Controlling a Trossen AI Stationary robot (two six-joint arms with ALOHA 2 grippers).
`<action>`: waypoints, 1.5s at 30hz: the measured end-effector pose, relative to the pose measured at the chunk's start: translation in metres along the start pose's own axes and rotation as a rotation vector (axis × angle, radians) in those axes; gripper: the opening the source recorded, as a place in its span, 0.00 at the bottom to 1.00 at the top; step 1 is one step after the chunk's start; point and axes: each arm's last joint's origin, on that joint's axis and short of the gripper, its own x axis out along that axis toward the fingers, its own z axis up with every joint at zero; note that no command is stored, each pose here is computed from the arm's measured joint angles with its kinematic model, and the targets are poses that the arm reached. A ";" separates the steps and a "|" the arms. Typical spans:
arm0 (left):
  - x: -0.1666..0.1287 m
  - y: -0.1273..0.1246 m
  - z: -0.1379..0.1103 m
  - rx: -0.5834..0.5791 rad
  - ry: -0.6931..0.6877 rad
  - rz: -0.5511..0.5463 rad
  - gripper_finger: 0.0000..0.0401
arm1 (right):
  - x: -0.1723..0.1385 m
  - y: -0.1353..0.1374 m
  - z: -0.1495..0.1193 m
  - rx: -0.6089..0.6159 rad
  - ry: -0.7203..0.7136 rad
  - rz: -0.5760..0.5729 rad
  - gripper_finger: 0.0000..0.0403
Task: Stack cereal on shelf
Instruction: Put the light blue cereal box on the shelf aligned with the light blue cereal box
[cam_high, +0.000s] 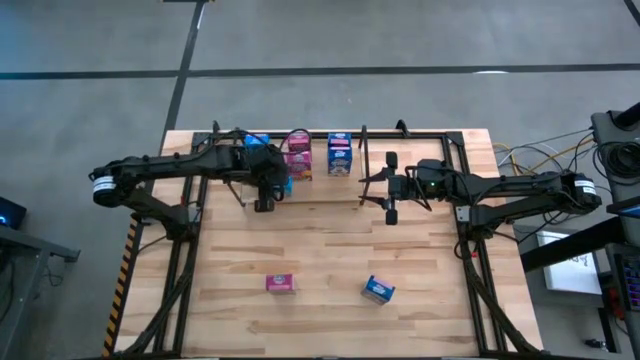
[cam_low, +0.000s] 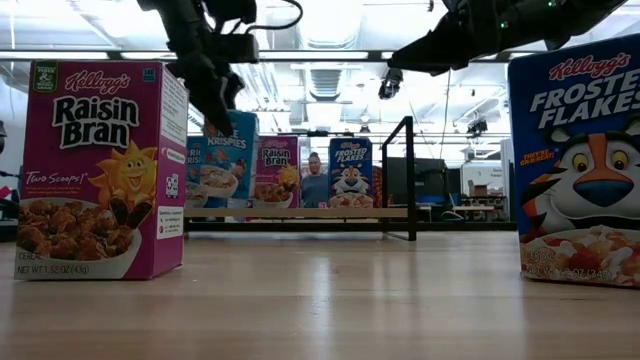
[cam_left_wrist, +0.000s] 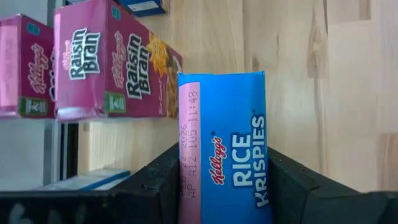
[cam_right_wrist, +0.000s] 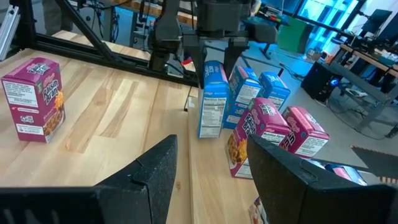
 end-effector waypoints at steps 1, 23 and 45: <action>-0.002 0.000 -0.001 0.000 0.002 0.000 0.39 | 0.000 0.000 0.000 0.000 0.000 0.000 0.45; -0.006 -0.006 -0.031 -0.031 0.060 -0.004 0.39 | 0.000 0.000 0.000 0.004 0.000 0.000 0.45; -0.009 -0.007 -0.045 -0.065 0.074 0.071 0.39 | 0.000 0.000 0.000 0.001 -0.001 0.000 0.45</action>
